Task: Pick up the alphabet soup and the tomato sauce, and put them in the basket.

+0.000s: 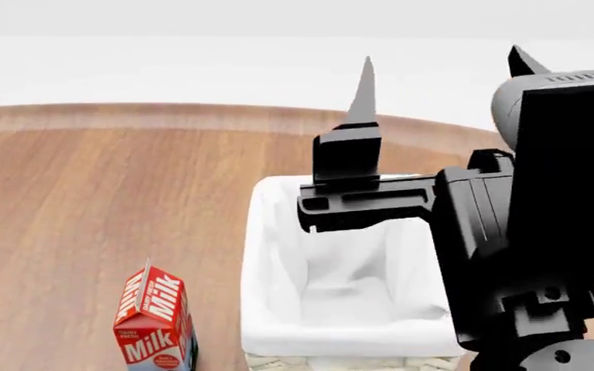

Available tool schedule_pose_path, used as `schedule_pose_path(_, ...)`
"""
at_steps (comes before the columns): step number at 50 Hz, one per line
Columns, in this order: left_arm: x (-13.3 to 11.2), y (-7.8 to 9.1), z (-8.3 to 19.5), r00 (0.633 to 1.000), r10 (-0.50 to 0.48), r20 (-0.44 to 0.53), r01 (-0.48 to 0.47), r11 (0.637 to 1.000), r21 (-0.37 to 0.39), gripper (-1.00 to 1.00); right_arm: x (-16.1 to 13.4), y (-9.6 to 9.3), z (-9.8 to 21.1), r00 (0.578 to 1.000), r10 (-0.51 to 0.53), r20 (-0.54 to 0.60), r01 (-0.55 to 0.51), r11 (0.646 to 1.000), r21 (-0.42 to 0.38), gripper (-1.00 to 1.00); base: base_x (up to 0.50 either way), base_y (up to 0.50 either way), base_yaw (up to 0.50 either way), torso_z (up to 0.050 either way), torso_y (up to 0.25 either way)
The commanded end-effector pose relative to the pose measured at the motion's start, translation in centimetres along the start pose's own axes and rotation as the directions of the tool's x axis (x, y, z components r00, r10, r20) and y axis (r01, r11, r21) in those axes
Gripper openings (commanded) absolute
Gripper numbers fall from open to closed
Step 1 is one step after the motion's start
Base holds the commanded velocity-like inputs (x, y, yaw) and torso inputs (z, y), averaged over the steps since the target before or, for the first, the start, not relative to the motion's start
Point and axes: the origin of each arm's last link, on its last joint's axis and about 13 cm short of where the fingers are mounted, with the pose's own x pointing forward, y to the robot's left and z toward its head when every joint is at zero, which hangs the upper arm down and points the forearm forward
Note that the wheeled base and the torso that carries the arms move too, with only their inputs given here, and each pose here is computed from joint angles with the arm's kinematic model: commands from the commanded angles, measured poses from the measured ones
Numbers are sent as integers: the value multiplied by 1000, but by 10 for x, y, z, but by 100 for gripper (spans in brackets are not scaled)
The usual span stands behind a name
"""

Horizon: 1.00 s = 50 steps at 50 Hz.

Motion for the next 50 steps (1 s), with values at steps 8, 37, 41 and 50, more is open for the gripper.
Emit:
schedule_pose_path(8,6,0,3,1000,-3,5,3,1000,8,100,-33,4,25,902,125,-413,-187,976,-114,100,0,0,0,0,0)
schedule_pose_path(37,3,-1,2,1000,-5,0,5,1000,10,100,-127,7,-20,650,87,-755,-344,919,-190,100,0,0,0,0,0)
schedule_pose_path(41,1,1,1,1000,4,4,-4,1000,12,100,-132,10,-29,628,116,-769,-359,920,-155,100,0,0,0,0,0)
schedule_pose_path(50,-1,1,0,1000,7,1,-7,1000,15,100,-144,12,-43,593,124,-796,-352,929,-117,100,0,0,0,0,0)
